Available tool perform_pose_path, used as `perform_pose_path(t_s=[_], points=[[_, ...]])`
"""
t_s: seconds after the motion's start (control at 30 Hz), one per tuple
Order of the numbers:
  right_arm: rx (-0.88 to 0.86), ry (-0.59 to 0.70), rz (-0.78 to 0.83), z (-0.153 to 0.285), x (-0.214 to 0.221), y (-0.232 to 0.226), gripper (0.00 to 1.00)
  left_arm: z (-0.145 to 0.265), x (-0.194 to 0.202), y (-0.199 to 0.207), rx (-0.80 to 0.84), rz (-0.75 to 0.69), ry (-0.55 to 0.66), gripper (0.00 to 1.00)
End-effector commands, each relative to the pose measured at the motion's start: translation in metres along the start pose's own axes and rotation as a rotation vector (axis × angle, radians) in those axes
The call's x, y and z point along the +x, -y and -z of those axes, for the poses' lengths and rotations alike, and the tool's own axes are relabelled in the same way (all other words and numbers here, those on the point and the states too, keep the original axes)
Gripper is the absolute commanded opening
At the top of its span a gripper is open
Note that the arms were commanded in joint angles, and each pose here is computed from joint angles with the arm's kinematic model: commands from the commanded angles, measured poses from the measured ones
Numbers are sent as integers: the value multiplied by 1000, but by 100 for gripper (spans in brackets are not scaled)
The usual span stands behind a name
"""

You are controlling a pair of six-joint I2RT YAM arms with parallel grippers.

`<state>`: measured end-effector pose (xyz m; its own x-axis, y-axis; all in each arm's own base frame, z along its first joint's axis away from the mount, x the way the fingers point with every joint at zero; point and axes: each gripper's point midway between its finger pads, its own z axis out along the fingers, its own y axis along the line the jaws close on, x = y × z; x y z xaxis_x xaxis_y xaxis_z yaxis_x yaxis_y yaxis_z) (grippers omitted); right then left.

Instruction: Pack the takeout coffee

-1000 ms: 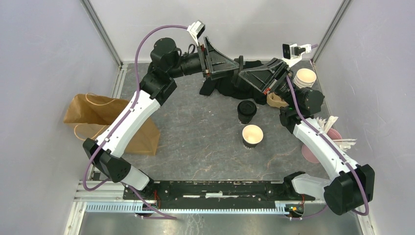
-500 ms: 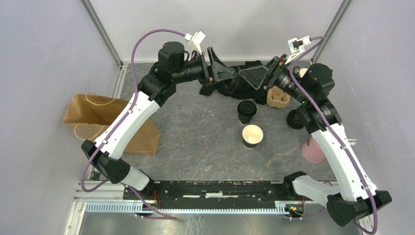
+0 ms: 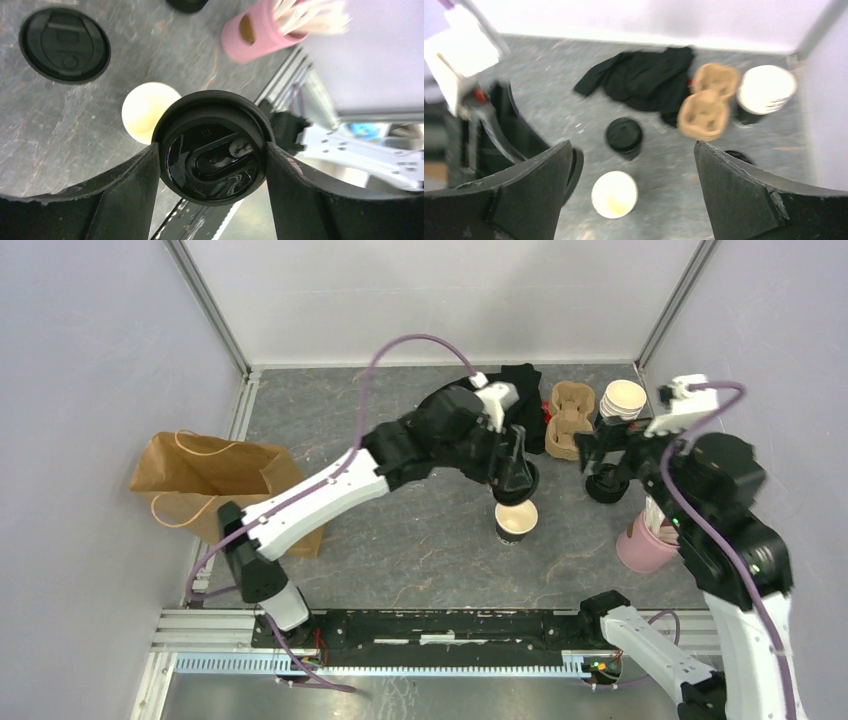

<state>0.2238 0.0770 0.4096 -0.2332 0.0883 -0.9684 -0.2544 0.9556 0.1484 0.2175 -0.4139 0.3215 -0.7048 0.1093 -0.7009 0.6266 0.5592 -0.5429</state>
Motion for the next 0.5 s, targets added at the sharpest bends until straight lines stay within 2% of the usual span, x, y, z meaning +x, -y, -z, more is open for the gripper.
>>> perform_pose_path(t_s=[0.0, 0.1, 0.23, 0.47], points=[[347, 146, 100, 48, -39, 63, 98, -27, 20, -9, -117, -187, -59, 64], [431, 244, 44, 64, -52, 77, 98, -50, 41, -3, -141, -265, -128, 64], [400, 375, -24, 78, -68, 72, 98, -80, 66, -15, -195, -333, -204, 63], [398, 342, -8, 81, -55, 73, 98, -106, 83, -47, -327, -391, -289, 62]])
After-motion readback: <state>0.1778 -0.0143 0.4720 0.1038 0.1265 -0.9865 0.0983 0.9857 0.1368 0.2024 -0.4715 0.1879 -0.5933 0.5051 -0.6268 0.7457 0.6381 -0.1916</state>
